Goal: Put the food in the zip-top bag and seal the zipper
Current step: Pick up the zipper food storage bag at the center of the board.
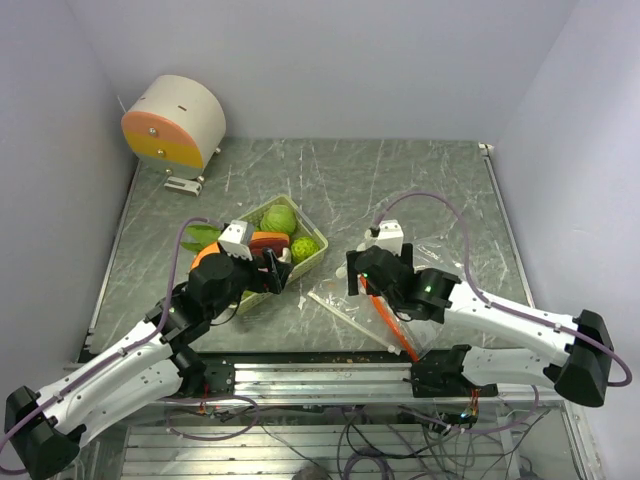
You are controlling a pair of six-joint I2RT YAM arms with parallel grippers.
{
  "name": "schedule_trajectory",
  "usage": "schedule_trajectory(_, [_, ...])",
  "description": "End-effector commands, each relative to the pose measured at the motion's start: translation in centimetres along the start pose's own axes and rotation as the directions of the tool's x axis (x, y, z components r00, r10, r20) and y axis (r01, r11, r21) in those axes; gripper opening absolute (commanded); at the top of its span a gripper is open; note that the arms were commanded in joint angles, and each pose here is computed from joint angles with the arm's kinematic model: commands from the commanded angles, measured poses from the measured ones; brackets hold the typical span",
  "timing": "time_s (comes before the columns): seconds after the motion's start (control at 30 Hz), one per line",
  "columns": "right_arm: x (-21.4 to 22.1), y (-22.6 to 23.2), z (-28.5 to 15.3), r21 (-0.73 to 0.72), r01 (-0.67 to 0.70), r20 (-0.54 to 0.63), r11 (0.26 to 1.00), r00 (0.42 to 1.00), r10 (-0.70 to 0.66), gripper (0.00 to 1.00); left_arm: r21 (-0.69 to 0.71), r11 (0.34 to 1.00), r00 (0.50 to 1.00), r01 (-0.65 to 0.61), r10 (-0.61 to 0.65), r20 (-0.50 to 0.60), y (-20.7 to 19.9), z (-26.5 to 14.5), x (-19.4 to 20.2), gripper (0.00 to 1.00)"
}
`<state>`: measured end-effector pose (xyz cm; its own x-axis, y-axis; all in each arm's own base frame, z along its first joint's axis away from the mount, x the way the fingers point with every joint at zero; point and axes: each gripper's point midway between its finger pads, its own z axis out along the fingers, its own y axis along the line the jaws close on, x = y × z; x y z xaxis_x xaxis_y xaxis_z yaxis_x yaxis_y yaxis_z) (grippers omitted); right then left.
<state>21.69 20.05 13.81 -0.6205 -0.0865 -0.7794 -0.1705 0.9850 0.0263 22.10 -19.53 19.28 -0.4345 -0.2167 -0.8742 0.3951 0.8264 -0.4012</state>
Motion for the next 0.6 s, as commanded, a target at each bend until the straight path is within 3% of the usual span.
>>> schedule_trajectory(0.0, [-0.8, -0.3, -0.6, -0.020, -0.034, 0.045, 0.999, 0.998, 0.035, 1.00, -0.002, 1.000, 0.999, 0.013, -0.013, 0.035, -0.2, -0.4, -1.4, 0.95])
schedule_trajectory(0.33, [-0.7, -0.8, -1.7, -0.091, -0.030, 0.087, 0.995, 0.996, 0.038, 1.00, -0.009, 1.000, 0.999, 0.017, -0.016, 0.033, -0.1, -0.4, -1.3, 0.95])
schedule_trajectory(0.57, [2.4, -0.6, 0.1, -0.045, 0.043, -0.034, 0.998, 0.998, -0.045, 1.00, -0.012, 1.000, 0.999, 0.023, -0.022, 0.035, 0.0, -0.4, -1.3, 0.95])
